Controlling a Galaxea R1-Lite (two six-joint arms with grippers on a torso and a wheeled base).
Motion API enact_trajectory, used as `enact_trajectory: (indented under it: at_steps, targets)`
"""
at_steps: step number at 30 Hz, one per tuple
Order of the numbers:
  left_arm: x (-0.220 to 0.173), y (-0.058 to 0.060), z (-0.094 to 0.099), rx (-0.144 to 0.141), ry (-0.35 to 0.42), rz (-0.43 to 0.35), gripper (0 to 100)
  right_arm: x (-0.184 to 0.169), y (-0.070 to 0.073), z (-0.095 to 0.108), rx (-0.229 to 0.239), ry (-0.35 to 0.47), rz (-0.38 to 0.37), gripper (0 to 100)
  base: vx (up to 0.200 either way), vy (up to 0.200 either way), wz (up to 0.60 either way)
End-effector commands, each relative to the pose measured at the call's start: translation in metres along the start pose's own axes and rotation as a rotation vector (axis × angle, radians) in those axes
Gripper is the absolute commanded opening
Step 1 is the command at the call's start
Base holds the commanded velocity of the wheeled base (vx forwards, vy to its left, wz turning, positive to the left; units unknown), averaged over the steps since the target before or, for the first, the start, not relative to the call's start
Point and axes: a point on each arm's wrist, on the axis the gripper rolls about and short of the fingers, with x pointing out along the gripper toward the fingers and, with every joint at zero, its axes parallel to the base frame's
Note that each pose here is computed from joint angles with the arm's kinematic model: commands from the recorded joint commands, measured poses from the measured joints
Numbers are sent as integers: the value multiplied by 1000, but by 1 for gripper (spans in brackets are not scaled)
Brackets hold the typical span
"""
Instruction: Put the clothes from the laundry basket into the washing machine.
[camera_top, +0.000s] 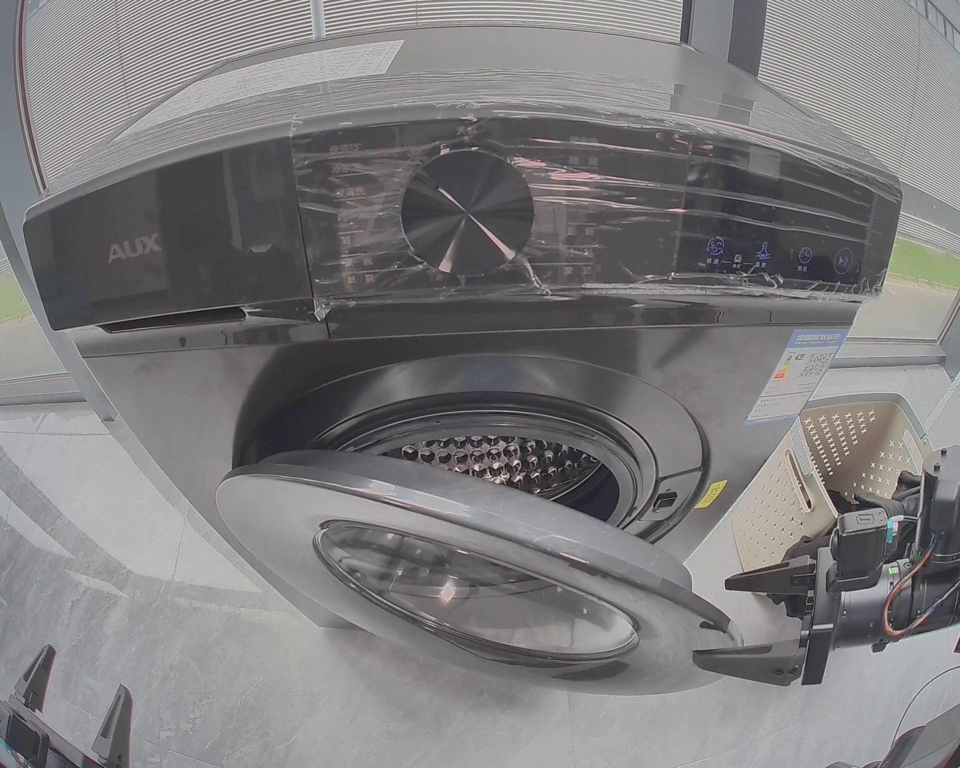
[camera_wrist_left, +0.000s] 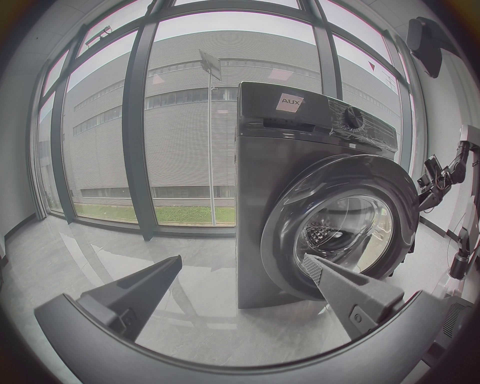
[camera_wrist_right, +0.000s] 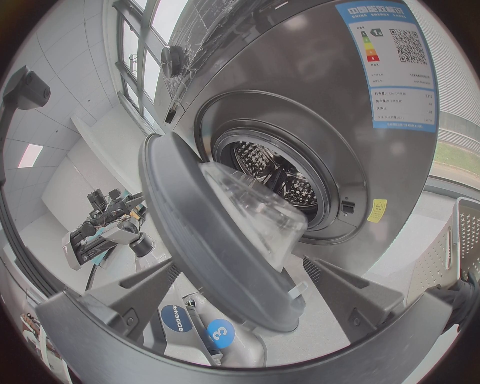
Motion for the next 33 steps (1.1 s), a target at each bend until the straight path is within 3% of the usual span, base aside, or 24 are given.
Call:
enact_trajectory:
  at_steps: [1, 5, 11, 18, 23, 25, 30, 33]
  targets:
    - [0, 0, -5, -1, -2, 1, 100, 11, -9, 7, 10, 3, -17, 100, -200, 0, 0]
    - [0, 0, -5, -2, -2, 1, 100, 24, -13, 4, 12, 25, -3, 100, -200, 0, 0]
    - [0, 0, -5, -2, -2, 1, 100, 26, -3, -7, 3, 59, 21, 100, 0, 0, 0]
    - [0, 0, -5, -2, -2, 1, 100, 12, 9, -10, -25, 30, 49, 100, 0, 0, 0]
    - [0, 0, -5, -2, -2, 1, 100, -5, 17, -2, -52, -61, 62, 100, 0, 0, 0]
    - [0, 0, -5, -2, -2, 1, 100, -9, 20, -1, -49, -81, 66, 100, 0, 0, 0]
    - [0, 0, -5, -1, -2, 1, 100, -32, 27, 19, -28, -219, 50, 100, 0, 0, 0]
    - [0, 0, -5, -1, -2, 1, 100, -36, 14, 33, 0, -272, -73, 100, 0, 0, 0]
